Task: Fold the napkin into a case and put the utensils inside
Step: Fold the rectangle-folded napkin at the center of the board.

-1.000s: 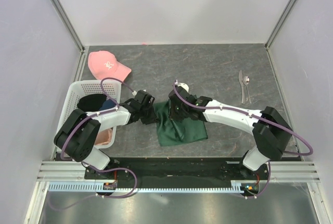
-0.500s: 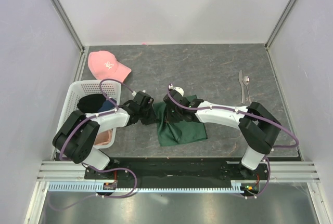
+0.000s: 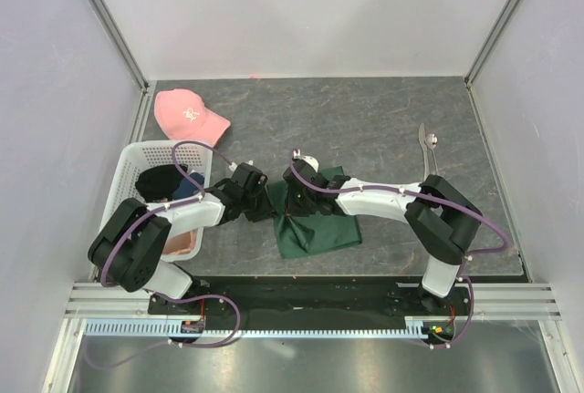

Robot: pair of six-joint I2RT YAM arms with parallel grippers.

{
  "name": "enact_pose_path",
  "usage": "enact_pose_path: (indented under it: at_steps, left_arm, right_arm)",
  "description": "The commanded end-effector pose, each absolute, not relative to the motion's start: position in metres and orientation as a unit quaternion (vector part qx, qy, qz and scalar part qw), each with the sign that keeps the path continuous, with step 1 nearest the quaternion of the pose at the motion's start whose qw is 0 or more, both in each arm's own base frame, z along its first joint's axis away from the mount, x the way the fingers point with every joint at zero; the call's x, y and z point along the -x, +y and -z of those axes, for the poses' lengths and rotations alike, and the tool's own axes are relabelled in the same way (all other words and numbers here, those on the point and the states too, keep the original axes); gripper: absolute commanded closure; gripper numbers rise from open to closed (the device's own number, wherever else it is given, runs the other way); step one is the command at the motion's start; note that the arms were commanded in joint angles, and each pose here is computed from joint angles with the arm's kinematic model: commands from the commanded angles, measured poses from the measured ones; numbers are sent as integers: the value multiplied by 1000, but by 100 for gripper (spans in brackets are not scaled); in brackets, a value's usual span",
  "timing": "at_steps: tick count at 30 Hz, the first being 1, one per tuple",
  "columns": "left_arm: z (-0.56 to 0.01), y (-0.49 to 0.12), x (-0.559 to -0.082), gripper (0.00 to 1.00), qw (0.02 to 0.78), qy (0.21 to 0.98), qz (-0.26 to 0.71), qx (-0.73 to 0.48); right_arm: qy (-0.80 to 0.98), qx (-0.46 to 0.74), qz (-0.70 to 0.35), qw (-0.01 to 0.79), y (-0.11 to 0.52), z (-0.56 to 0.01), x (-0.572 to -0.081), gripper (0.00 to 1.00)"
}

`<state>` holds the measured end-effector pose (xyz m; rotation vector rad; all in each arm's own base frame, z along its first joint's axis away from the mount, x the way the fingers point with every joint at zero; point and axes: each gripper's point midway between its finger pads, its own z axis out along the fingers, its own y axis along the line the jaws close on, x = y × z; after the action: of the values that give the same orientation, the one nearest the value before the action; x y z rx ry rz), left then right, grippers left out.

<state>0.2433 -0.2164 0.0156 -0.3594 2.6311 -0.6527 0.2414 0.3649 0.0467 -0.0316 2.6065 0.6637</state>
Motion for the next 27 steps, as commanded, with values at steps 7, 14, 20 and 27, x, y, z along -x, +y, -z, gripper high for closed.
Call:
enact_pose_path:
  at_steps: [7, 14, 20, 27]
  left_arm:
    - [9, -195, -223, 90, 177, 959, 182, 124]
    - [-12, -187, -222, 85, 202, 954, 180, 128]
    - [-41, -172, -217, 77, 237, 948, 174, 119]
    - [-80, -180, -218, 74, 273, 933, 219, 86]
  right_arm:
    - [943, 1, -264, 202, 381, -35, -236, 100]
    - [939, 13, -275, 205, 382, -44, -235, 75]
    - [924, 54, -319, 203, 385, -83, -224, 52]
    - [912, 93, -328, 228, 359, -110, -224, 27]
